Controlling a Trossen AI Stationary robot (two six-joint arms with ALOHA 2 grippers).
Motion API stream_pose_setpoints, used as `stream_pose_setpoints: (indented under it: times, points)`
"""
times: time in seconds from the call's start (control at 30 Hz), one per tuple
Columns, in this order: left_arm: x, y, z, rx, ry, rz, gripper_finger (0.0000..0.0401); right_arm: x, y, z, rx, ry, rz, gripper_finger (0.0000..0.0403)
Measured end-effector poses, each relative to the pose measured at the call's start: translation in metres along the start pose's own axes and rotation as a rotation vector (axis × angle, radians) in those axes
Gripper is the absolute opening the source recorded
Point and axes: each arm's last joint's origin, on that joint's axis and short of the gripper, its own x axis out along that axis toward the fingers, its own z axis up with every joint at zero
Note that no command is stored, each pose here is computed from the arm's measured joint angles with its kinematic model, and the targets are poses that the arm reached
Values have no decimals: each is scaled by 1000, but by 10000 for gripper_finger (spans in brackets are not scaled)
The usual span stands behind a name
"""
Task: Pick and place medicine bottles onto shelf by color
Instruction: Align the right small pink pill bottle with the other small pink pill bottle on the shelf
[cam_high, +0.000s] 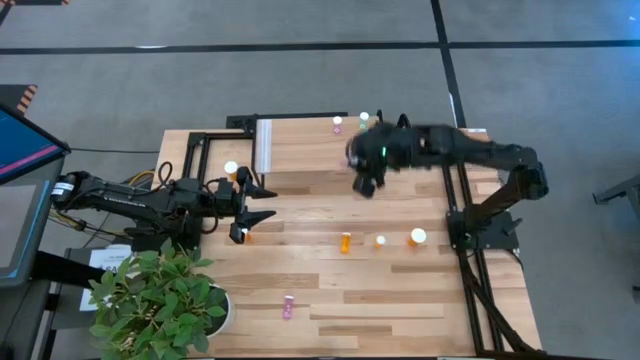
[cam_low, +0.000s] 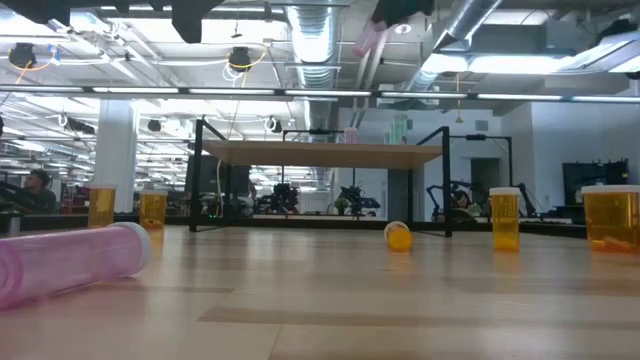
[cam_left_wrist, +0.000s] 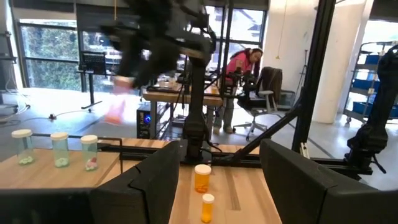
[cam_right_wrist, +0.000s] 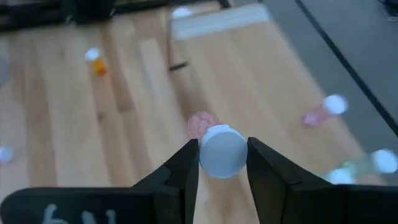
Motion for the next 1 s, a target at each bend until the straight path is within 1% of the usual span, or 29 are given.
stream_pose_setpoints:
  times: [0.07, 0.13, 0.2, 0.3, 0.5, 0.7, 0.83, 1.0]
  points:
    - [0, 0, 0, 0, 0, 1, 210, 8, -14, 5, 12, 1, 10, 135]
    - [0, 0, 0, 8, -4, 5, 210, 18, -27, 9, 11, 34, -2, 135]
    - [0, 0, 0, 10, -4, 6, 210, 28, -34, 17, 4, 44, 1, 135]
    - [0, 0, 1, 10, -9, 7, 210, 45, -43, 24, -37, 122, -12, 135]
    - [0, 0, 0, 10, -5, 7, 210, 74, -62, 35, -63, 241, -45, 135]
    - [0, 0, 0, 16, -4, 8, 210, 100, -76, 34, -115, 357, -69, 136]
    - [0, 0, 0, 26, -5, 9, 210, 115, -83, 31, -146, 409, -75, 137]
    - [0, 0, 1, 26, -5, 10, 210, 123, -86, 28, -166, 430, -75, 137]
